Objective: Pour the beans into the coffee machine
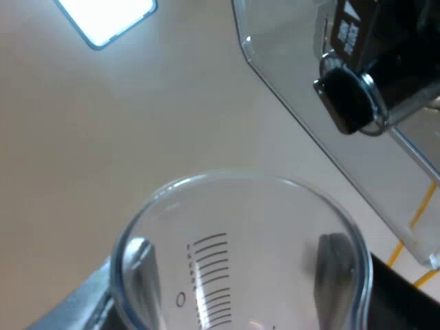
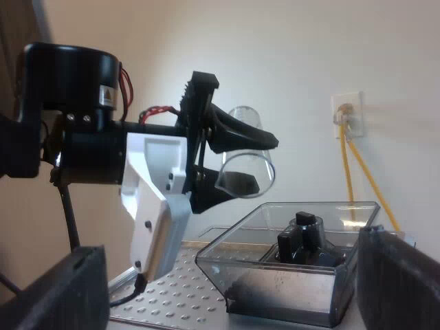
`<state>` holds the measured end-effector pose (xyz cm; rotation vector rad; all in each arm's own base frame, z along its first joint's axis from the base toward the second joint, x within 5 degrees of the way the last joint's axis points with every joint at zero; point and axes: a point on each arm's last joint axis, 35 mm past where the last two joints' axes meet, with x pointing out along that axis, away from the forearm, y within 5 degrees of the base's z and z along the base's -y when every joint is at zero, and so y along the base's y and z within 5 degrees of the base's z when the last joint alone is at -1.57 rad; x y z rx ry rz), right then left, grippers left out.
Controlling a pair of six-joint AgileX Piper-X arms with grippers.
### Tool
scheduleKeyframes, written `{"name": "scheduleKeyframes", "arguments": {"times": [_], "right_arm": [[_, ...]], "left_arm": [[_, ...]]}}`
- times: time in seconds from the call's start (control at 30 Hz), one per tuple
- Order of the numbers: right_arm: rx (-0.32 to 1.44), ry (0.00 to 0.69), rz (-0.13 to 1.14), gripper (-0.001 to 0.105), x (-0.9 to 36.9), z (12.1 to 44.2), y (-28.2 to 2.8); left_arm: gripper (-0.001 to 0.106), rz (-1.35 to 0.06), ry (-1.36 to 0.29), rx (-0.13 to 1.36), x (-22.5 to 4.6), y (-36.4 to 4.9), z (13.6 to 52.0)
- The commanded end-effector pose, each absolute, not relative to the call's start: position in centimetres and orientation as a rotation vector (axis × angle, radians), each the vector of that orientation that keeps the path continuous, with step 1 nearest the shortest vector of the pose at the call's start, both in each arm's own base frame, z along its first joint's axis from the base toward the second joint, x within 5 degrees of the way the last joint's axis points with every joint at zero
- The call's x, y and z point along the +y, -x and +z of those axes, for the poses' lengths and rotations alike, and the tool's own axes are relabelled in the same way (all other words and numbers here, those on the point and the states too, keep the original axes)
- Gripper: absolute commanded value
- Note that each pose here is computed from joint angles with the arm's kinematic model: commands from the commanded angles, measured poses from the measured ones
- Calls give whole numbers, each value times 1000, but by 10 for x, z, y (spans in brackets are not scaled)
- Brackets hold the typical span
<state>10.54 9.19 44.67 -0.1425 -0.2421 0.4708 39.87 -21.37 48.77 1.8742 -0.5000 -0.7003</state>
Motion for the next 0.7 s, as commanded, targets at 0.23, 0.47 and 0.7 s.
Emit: {"name": "scheduleKeyframes", "arguments": {"times": [0.23,0.47,0.7], "right_arm": [[-271,144,467,79,89,451,-103],[-312,159,666,79,95,452,-99],[-330,165,756,79,98,452,-97]], "left_arm": [[29,-680,-1398,-381,-199,-368,528],[29,-657,-964,-276,-183,-338,560],[29,-627,-703,-133,-167,-311,576]]}}
